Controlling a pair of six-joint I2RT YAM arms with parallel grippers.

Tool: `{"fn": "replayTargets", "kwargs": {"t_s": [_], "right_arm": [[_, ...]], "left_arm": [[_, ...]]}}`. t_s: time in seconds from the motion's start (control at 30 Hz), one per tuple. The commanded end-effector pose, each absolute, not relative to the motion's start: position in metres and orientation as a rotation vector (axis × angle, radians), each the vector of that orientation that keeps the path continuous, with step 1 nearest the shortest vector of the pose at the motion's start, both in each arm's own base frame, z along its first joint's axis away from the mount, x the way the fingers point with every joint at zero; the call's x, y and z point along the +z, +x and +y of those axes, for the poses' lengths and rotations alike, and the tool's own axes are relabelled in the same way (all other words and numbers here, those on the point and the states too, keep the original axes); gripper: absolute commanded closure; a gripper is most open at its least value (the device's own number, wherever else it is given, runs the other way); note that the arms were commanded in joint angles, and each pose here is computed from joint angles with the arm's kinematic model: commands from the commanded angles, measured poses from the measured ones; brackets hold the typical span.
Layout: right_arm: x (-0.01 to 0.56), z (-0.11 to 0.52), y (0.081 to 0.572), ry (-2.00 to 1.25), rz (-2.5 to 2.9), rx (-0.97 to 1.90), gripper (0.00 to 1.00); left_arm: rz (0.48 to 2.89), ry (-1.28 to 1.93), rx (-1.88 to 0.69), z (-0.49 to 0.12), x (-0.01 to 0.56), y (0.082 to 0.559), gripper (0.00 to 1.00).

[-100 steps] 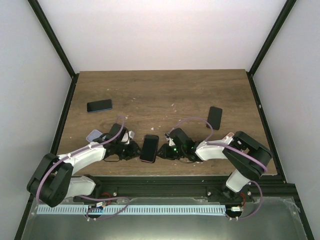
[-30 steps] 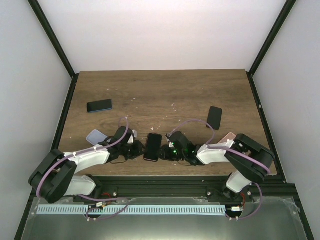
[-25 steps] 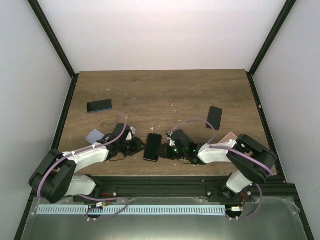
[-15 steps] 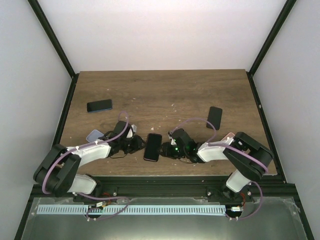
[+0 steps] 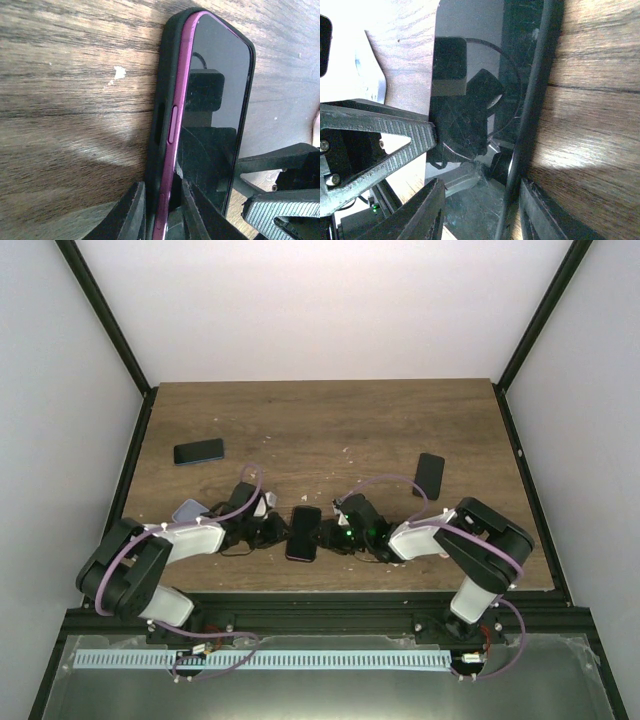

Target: Put the phone into the phone case

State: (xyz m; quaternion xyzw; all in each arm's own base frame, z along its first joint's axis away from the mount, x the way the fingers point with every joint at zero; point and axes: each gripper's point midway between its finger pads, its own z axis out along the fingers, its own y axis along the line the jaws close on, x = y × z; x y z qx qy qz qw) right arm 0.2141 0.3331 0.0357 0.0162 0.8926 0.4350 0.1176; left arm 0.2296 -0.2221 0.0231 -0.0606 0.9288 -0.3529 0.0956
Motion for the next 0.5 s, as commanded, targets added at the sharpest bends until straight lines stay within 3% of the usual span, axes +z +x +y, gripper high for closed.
{"fn": "replayTargets", "kwargs": {"t_s": [0.0,0.47], "right_arm": [[0.055,0.351,0.222,0.033,2.527,1.405,0.57],[0.106,0.366,0.21,-0.034,2.318,1.731,0.53]], "left_arm": [[2.77,-0.151,-1.091,-0.224,0.018,0.22,0.81],[2.758,-0.224,-1.285,-0.227,0.02,0.194,0.83]]}}
